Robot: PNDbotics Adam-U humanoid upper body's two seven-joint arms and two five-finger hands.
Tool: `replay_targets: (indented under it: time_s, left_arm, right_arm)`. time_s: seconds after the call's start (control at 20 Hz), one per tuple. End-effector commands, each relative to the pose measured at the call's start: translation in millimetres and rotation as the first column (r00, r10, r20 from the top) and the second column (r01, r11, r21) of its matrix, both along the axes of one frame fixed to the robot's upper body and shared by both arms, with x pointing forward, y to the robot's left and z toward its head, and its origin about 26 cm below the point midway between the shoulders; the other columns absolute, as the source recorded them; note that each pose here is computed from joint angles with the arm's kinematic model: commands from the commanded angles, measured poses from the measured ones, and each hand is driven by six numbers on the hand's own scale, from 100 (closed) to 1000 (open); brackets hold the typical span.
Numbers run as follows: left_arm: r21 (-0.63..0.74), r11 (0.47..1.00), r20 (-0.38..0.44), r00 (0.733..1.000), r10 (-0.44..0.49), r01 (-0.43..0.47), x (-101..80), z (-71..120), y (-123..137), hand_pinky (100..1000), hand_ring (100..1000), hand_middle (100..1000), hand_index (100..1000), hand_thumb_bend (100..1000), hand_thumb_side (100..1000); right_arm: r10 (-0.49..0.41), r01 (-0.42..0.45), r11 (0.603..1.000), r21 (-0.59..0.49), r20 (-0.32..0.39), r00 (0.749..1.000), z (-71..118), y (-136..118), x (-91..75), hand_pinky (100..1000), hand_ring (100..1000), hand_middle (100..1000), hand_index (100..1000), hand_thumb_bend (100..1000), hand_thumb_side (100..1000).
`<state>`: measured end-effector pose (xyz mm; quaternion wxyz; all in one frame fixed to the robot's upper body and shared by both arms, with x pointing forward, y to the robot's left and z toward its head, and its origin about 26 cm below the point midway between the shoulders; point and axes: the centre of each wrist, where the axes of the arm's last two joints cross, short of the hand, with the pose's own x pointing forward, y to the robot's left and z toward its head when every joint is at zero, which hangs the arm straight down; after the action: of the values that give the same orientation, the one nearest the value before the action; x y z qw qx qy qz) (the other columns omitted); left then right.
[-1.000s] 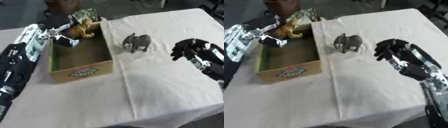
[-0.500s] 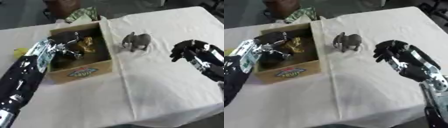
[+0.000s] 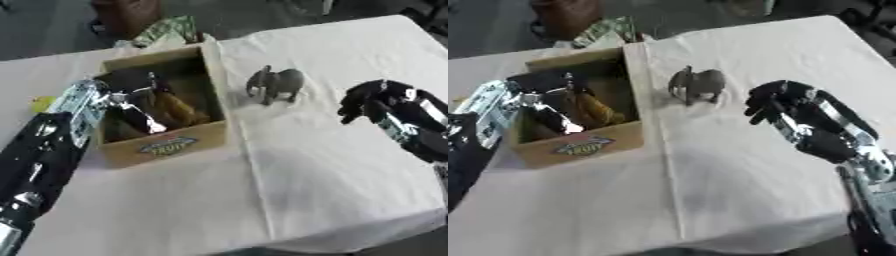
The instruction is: Pick up objects on the table and place them in the box.
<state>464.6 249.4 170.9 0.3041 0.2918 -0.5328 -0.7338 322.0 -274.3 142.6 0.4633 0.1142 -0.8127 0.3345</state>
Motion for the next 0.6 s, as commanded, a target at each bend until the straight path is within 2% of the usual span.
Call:
replay_targets:
  time_s: [0.05, 0.2, 0.3, 0.45, 0.6]
  left_arm:
    - [-0.006, 1.0, 0.069, 0.997, 0.018, -0.018, -4.3, 43.3, 18.1, 757, 723, 698, 824, 689, 729]
    - [-0.071, 0.996, 0.141, 0.988, 0.056, -0.046, -14.4, 67.8, 38.2, 721, 673, 648, 789, 559, 661]
    - [-0.137, 0.987, 0.181, 0.977, 0.112, -0.087, -22.0, 77.5, 57.3, 705, 656, 630, 772, 502, 615]
    - [-0.237, 0.956, 0.202, 0.953, 0.225, -0.175, -32.2, 80.8, 92.2, 689, 641, 617, 764, 456, 565]
    - [-0.29, 0.917, 0.188, 0.924, 0.334, -0.273, -37.5, 70.1, 118.2, 672, 628, 607, 764, 403, 518]
  right_arm:
    - [-0.013, 0.013, 1.0, -0.012, 0.017, 1.0, 5.7, -5.0, -0.8, 614, 670, 648, 763, 100, 487]
    - [-0.023, 0.023, 1.0, -0.012, 0.013, 1.0, 4.6, -7.2, -1.4, 614, 669, 647, 763, 100, 488]
    - [-0.033, 0.033, 0.999, -0.013, 0.01, 0.999, 3.8, -9.1, -1.9, 614, 669, 647, 763, 100, 488]
    - [-0.044, 0.044, 0.999, -0.013, 0.007, 0.999, 2.8, -11.1, -2.4, 614, 669, 647, 763, 100, 489]
    - [-0.048, 0.048, 0.999, -0.013, 0.005, 0.999, 2.3, -11.9, -2.7, 614, 669, 647, 764, 100, 489]
